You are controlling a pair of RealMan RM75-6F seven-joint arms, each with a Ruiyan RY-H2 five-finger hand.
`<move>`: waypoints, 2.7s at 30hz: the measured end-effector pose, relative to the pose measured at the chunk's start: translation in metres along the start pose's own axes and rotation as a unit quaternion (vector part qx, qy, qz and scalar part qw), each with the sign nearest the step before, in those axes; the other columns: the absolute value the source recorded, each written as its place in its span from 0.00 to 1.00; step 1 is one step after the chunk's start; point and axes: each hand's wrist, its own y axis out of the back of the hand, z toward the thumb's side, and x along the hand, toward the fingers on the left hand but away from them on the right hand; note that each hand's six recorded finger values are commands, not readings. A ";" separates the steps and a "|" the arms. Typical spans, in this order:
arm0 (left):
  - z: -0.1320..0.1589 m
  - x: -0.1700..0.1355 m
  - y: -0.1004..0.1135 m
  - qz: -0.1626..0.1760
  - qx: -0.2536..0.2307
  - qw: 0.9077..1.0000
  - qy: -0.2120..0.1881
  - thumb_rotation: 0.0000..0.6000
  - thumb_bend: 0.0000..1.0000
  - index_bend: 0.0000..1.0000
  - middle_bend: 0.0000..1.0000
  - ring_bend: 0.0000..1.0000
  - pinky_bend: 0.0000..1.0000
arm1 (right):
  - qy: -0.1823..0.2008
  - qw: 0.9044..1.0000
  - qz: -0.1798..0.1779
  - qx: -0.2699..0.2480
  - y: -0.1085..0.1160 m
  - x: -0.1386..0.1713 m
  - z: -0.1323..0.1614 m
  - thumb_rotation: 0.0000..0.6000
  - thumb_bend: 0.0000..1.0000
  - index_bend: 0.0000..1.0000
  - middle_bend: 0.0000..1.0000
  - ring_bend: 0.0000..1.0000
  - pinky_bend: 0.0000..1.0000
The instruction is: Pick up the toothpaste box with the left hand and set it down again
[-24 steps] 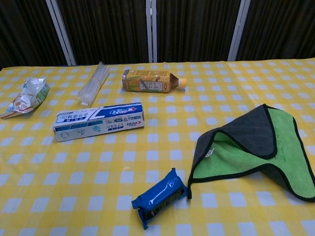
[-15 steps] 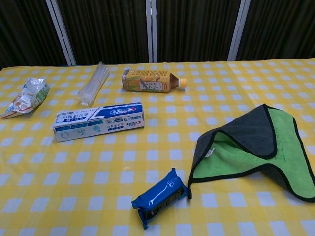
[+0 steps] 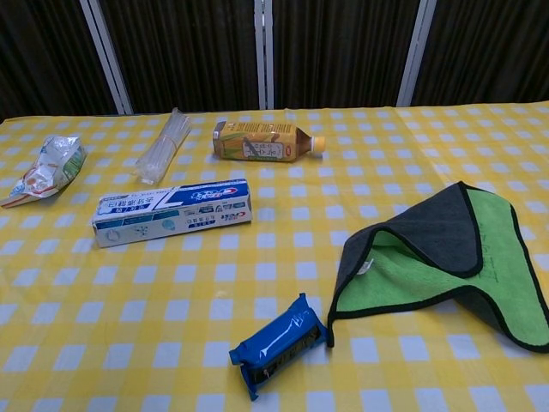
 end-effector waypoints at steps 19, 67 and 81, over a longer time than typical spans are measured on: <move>0.084 0.098 0.007 -0.056 -0.009 0.996 -0.069 1.00 0.05 0.06 0.00 0.03 0.15 | -0.017 0.999 -0.005 -0.037 0.011 -0.005 -0.014 1.00 0.08 0.00 0.00 0.00 0.00; 0.275 0.229 -0.084 -0.273 0.005 0.962 -0.023 1.00 0.19 0.36 0.20 0.24 0.30 | -0.057 0.993 -0.008 -0.099 0.028 -0.018 -0.049 1.00 0.08 0.00 0.00 0.00 0.00; 0.290 0.220 -0.080 -0.244 -0.008 0.968 -0.048 1.00 0.43 0.52 0.34 0.36 0.39 | -0.055 0.993 -0.014 -0.099 0.031 -0.017 -0.049 1.00 0.08 0.00 0.00 0.00 0.00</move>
